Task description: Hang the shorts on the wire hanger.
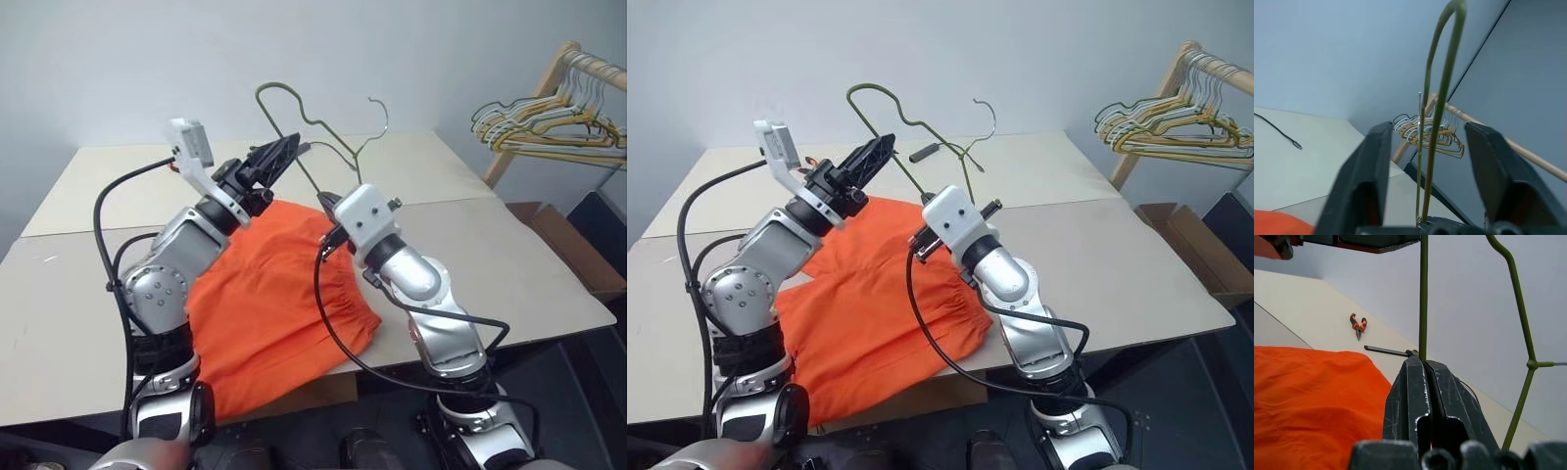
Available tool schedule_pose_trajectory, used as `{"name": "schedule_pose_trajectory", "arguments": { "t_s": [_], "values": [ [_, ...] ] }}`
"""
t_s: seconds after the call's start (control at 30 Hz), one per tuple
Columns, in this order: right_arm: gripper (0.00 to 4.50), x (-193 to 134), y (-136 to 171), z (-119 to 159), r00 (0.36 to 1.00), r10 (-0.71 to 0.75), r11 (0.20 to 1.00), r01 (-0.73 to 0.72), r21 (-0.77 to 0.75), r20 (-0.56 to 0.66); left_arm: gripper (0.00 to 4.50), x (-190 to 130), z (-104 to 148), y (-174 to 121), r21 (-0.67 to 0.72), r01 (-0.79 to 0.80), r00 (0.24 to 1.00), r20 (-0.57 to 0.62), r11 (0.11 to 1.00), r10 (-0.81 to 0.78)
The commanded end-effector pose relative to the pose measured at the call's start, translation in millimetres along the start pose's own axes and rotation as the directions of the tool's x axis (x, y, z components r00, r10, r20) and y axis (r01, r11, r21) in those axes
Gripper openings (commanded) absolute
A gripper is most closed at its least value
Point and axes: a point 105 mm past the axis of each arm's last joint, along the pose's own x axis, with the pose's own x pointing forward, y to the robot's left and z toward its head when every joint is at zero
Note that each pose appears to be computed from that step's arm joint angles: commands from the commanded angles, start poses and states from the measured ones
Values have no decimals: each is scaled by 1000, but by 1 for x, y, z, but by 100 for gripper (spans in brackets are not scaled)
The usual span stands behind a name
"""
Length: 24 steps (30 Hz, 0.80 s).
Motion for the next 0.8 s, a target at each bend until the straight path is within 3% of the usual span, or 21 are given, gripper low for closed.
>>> {"name": "schedule_pose_trajectory", "arguments": {
  "t_s": [0.03, 0.17, 0.43, 0.6, 0.73, 0.8],
  "values": [
    [0, -3, -5, 15, 998, -20, 999, 23, -39, 65, 131, 4, 3, -6, 57, 16, 1000, 24, 998, -17],
    [0, -5, -4, 13, 998, -20, 998, 24, -63, 56, 1, 6, -1, -5, 36, 7, 999, 44, 999, -9],
    [0, -6, 5, 15, 997, 26, 978, -10, -209, 71, 1, 3, -7, -7, 118, 34, 999, 33, 992, -38],
    [148, -7, 17, 12, 992, 114, 957, -95, -273, 53, 0, 4, 3, -7, 137, 52, 994, 84, 989, -64],
    [294, -10, 13, 15, 990, 126, 979, -115, -166, 60, 0, 0, 12, -4, 208, 85, 990, 90, 974, -106],
    [369, -16, 3, 19, 986, 149, 989, -147, -31, 75, 0, -6, 23, -2, 231, 124, 984, 98, 965, -150]
  ]
}}
